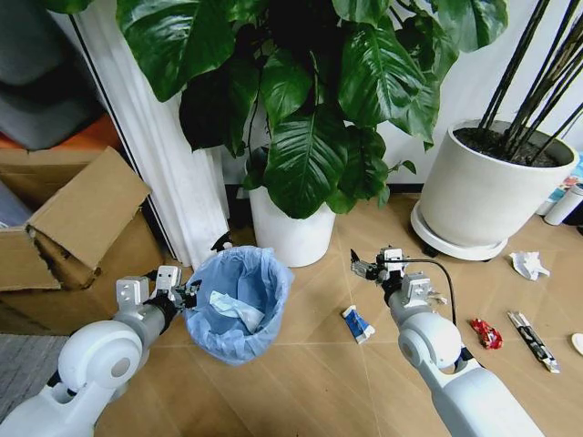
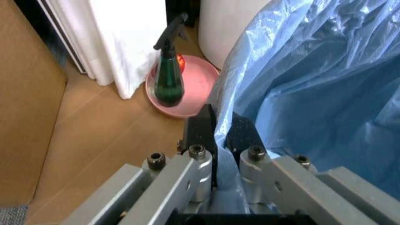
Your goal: Pick up the trash bin and place the garbage on the floor into it.
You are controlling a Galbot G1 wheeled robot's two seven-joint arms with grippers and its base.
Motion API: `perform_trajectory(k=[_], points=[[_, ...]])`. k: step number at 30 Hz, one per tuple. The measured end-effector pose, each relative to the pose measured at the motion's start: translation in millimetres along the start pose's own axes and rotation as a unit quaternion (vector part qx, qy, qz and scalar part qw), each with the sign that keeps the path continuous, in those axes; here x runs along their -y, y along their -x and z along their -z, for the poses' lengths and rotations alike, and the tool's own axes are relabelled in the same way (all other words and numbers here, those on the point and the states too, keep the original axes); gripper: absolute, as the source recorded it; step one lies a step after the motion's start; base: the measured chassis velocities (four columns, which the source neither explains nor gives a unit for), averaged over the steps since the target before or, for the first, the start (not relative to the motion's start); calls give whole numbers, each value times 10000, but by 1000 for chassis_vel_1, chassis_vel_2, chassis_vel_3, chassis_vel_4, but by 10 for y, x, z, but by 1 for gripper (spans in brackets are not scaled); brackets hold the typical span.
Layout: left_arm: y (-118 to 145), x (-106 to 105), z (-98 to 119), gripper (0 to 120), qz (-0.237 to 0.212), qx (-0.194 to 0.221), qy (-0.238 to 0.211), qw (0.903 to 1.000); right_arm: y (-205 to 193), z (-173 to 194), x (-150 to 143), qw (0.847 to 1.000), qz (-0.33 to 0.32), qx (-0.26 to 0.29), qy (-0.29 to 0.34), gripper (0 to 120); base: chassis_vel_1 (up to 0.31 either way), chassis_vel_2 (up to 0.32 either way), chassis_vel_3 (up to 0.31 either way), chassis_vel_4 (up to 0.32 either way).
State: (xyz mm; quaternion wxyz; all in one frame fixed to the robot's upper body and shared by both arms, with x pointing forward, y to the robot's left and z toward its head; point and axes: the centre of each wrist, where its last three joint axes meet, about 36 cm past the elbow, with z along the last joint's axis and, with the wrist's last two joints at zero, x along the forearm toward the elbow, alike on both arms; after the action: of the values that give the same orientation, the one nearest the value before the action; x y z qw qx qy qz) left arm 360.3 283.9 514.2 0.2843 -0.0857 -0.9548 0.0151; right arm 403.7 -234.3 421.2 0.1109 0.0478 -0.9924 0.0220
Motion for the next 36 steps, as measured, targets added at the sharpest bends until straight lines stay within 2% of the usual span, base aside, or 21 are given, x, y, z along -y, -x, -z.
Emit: perform_trajectory(k=[16, 23, 36], points=[[-46, 55, -8, 0, -92, 4, 53, 9999, -219, -134, 30, 9999, -59, -113, 23, 100, -60, 57, 50, -60], [-83, 89, -34, 0, -133, -6, 85, 9999, -307, -142, 72, 9998, -121, -133, 33, 100, -38, -86, 50, 93], [-186, 160, -131, 0, -171, -35, 153, 9997, -452, -205, 119, 9996, -108, -228, -98, 100, -179, -161, 167, 163]])
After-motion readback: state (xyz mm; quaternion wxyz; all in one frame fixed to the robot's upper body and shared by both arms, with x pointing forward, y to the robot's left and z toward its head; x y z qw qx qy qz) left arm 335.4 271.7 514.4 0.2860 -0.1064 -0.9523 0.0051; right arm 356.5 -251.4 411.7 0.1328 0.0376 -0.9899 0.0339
